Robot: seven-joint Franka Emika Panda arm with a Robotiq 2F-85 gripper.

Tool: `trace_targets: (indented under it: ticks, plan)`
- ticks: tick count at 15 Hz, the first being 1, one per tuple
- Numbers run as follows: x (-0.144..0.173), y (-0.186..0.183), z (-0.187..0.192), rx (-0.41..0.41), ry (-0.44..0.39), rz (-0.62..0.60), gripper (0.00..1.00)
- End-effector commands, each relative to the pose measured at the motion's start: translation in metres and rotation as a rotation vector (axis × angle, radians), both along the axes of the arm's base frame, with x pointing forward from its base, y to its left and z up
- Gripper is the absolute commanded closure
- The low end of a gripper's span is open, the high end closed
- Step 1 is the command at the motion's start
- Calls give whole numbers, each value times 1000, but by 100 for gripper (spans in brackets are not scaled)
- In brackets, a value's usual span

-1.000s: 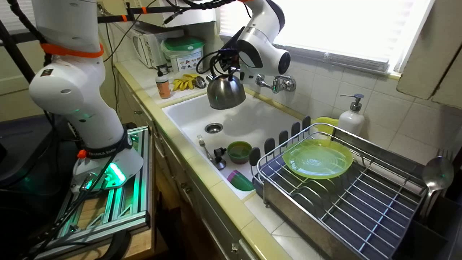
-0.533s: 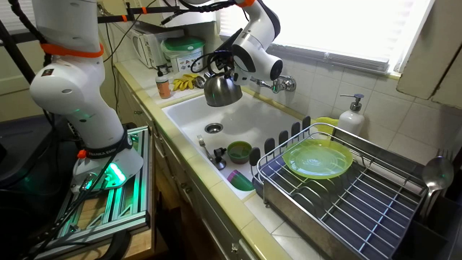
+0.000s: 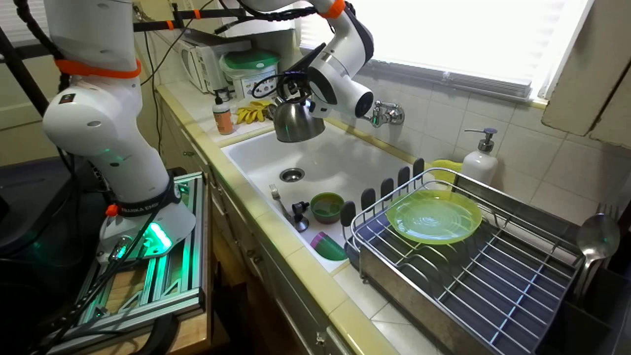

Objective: Remove the kettle from the faucet and put it in the sink.

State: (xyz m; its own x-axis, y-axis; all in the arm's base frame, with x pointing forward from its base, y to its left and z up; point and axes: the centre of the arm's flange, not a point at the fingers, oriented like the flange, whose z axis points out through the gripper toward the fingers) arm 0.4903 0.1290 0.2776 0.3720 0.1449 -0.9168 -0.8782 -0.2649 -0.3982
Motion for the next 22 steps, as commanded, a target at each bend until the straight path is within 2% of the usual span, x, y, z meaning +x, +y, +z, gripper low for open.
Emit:
trace_targets:
  ticks: [1,3,5,6,9,14,18,22]
  plan:
    - [-16,12,16,71,35,-34,95]
    - [-25,16,12,83,57,-53,95]
    - [-39,16,4,67,95,-69,95]
    - [-49,13,-2,34,125,-66,95]
    - [-68,13,-19,20,183,-73,95]
    - [-78,10,-47,-27,235,-72,95]
    - [-73,3,-68,-93,222,-105,95]
    - [-66,-1,-95,-126,158,-145,95]
